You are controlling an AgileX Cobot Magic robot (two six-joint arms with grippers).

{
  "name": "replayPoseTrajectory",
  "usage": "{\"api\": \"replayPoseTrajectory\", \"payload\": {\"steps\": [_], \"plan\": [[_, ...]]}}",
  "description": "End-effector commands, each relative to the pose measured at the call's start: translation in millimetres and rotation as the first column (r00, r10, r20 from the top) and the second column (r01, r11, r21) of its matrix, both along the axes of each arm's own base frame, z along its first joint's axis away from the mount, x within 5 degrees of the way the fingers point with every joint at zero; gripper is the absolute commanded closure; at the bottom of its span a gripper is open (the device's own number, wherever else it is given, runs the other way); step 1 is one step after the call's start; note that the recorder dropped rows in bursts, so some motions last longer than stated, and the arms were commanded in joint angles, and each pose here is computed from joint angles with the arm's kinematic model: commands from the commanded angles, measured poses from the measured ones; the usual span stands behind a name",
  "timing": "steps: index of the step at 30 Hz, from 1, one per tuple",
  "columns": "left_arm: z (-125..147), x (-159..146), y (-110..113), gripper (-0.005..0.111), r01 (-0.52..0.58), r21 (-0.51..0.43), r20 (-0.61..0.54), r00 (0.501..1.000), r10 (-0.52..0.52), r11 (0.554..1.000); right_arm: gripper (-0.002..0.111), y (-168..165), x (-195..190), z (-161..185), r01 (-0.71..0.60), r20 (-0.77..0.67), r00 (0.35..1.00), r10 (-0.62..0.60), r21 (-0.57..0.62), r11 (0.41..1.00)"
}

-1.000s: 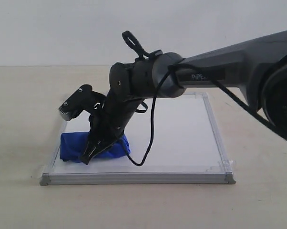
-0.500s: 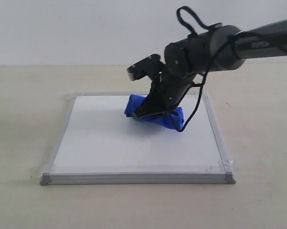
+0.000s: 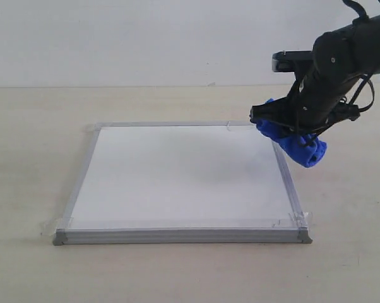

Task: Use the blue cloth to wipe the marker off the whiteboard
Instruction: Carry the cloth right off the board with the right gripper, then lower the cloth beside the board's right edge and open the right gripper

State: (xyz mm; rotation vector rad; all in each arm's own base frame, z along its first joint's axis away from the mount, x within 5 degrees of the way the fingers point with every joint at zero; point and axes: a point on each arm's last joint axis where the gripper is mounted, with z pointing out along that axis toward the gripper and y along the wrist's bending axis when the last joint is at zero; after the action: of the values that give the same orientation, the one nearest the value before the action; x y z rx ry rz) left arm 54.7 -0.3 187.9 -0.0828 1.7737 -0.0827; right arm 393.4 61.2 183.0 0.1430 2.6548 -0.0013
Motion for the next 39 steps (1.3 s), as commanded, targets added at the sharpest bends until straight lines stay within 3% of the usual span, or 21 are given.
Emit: {"api": "replayPoseTrajectory", "payload": {"steps": [1, 7, 14, 23, 27, 30, 32, 34, 39], "plan": [[-1, 0, 0, 0.102, 0.005, -0.003, -0.004, 1.0, -0.005, 1.0, 0.108, -11, -3, 2, 0.103, -0.009, 0.995, -0.103, -0.052, 0.993], [-1, 0, 0, 0.102, 0.005, -0.003, -0.004, 1.0, -0.005, 1.0, 0.108, -19, -9, 0, 0.262, -0.046, 0.963, -0.266, -0.084, 0.961], [-1, 0, 0, 0.102, 0.005, -0.003, -0.004, 1.0, -0.005, 1.0, 0.108, -17, -20, -34, 0.352, -0.006, 0.936, -0.352, 0.035, 0.935], [-1, 0, 0, 0.102, 0.005, -0.003, -0.004, 1.0, -0.005, 1.0, 0.107, -17, -20, -41, 0.338, 0.011, 0.941, -0.338, 0.04, 0.94], [-1, 0, 0, 0.102, 0.005, -0.003, -0.004, 1.0, -0.005, 1.0, 0.086, -18, -19, -40, 0.328, 0.026, 0.944, -0.329, 0.033, 0.944], [-1, 0, 0, 0.102, 0.005, -0.003, -0.004, 1.0, -0.005, 1.0, 0.057, -17, -18, -39, 0.316, 0.036, 0.948, -0.317, 0.035, 0.948], [-1, 0, 0, 0.102, 0.005, -0.003, -0.004, 1.0, -0.005, 1.0, 0.044, -17, -18, -39, 0.311, 0.038, 0.949, -0.312, 0.036, 0.95], [-1, 0, 0, 0.102, 0.005, -0.003, -0.004, 1.0, -0.005, 1.0, 0.038, -17, -18, -39, 0.311, 0.038, 0.949, -0.312, 0.036, 0.95], [-1, 0, 0, 0.102, 0.005, -0.003, -0.004, 1.0, -0.005, 1.0, 0.038, -17, -17, -36, 0.276, 0.047, 0.96, -0.276, 0.021, 0.961]]}}
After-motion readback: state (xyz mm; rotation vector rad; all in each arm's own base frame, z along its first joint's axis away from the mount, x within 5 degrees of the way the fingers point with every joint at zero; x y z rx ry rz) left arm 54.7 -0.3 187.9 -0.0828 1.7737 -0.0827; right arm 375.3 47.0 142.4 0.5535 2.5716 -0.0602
